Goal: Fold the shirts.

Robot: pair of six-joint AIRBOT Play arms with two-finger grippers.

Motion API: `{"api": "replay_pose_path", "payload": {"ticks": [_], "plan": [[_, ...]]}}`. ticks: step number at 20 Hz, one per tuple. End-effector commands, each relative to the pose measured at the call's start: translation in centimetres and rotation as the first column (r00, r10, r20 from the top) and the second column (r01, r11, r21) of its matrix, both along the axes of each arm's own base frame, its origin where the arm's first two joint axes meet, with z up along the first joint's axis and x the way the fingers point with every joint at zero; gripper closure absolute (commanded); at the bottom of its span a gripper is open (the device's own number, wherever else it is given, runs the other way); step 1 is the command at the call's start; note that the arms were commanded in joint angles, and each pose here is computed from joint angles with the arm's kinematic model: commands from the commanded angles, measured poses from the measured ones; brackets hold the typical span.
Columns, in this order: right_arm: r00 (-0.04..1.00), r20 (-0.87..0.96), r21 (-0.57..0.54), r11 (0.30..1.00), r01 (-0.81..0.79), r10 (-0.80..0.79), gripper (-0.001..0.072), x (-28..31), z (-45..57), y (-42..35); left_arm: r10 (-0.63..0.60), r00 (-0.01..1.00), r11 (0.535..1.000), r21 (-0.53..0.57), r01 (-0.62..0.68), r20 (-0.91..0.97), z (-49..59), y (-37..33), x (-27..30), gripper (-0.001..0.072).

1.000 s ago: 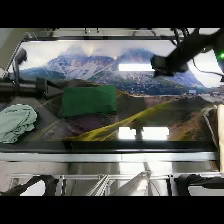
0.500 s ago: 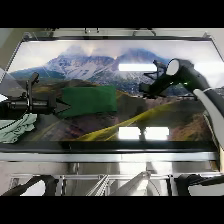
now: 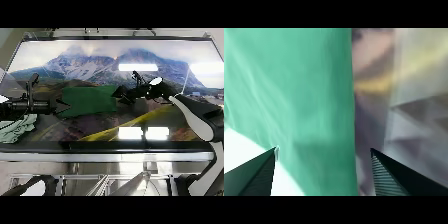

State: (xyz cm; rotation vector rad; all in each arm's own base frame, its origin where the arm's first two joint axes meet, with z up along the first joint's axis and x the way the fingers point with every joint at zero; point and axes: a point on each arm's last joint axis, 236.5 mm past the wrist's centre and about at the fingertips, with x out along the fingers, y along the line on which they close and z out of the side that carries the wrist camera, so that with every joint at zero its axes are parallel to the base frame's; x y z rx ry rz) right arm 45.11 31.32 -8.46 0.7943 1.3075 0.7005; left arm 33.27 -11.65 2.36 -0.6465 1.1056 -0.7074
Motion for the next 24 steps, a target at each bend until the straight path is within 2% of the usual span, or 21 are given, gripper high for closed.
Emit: {"api": "replay_pose_path", "payload": {"ticks": [1,7,8,9,10,11,14,18,24], "plan": [[0.998,-0.04,0.061,0.997,0.046,-0.044,0.0129,0.6,-1.1,1.5,-0.009,1.0,1.0,-0.004,0.009,-0.003,0.1,-0.1,-0.2,0.0687],[0.999,-0.01,0.086,0.995,-0.048,0.049,0.0133,-0.5,-0.3,6.2,-0.009,1.0,1.0,-0.004,0.009,-0.003,0.1,-0.1,-0.2,0.0687],[0.998,0.0,0.09,0.994,-0.066,0.066,0.0152,-0.8,-0.1,7.2,-0.009,1.0,1.0,-0.004,0.009,-0.003,0.1,-0.1,-0.2,0.0687],[0.997,0.007,0.099,0.992,-0.074,0.074,0.0336,-1.0,0.4,7.7,-0.01,1.0,1.0,-0.005,0.01,-0.003,0.1,-0.1,-0.2,0.0687],[0.997,0.011,0.115,0.99,-0.076,0.075,0.0602,-1.0,1.0,8.2,-0.01,1.0,1.0,-0.005,0.01,-0.003,0.1,-0.1,-0.2,0.0687],[0.997,0.016,0.144,0.987,-0.071,0.07,0.0685,-0.8,1.8,8.6,-0.01,1.0,1.0,-0.005,0.01,-0.004,0.1,-0.1,-0.3,0.0687],[0.998,0.038,0.239,0.97,-0.048,0.04,0.0695,0.3,4.7,8.6,-0.026,1.0,1.0,-0.015,0.026,-0.012,0.2,-0.3,-0.7,0.0687],[0.995,0.099,0.284,0.958,-0.038,0.01,0.0696,2.1,9.8,5.2,-0.038,0.999,0.999,-0.022,0.038,-0.018,0.3,-0.5,-1.0,0.0687],[0.929,0.327,0.354,0.934,0.05,-0.174,0.0697,5.0,26.1,-8.8,-0.049,0.999,0.998,-0.029,0.049,-0.023,0.4,-0.7,-1.2,0.0687]]}}
